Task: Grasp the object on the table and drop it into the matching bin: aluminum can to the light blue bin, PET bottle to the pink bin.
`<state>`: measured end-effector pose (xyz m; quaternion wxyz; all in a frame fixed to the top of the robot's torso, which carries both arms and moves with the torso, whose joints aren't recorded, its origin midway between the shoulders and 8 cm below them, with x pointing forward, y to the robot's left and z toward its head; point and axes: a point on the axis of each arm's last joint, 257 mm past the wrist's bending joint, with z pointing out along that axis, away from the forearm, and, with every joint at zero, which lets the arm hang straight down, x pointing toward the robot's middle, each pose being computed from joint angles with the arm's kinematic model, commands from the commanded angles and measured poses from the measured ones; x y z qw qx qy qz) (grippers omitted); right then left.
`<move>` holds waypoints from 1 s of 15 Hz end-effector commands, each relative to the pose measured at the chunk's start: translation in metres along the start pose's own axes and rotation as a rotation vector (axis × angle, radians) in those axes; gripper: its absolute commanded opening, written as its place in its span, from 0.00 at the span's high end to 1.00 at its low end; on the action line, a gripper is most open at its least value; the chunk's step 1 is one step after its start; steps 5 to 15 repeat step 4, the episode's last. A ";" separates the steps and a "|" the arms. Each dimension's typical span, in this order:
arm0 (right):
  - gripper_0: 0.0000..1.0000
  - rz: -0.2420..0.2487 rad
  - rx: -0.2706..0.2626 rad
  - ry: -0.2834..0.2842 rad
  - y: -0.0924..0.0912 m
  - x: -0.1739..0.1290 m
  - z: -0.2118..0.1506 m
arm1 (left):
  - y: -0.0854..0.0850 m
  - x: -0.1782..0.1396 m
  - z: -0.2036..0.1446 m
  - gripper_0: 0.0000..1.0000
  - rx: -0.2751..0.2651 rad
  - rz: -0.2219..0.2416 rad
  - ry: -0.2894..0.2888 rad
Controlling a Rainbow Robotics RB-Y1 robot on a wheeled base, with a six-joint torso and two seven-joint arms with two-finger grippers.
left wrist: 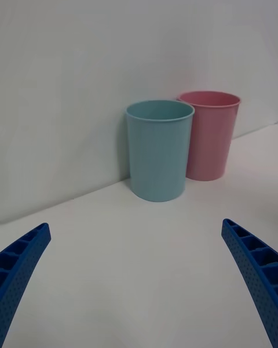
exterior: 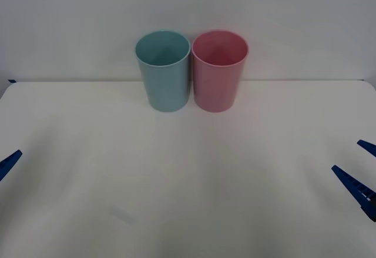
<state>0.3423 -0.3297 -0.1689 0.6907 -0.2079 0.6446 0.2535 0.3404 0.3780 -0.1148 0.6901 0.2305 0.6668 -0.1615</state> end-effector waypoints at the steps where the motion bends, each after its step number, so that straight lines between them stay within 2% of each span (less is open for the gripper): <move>1: 0.00 0.000 0.000 0.000 0.000 0.000 0.000 | -0.002 0.005 -0.002 0.00 -0.002 -0.014 0.012; 15: 0.00 0.000 0.000 0.000 0.000 0.000 0.000 | -0.002 0.005 -0.002 0.00 -0.002 -0.014 0.012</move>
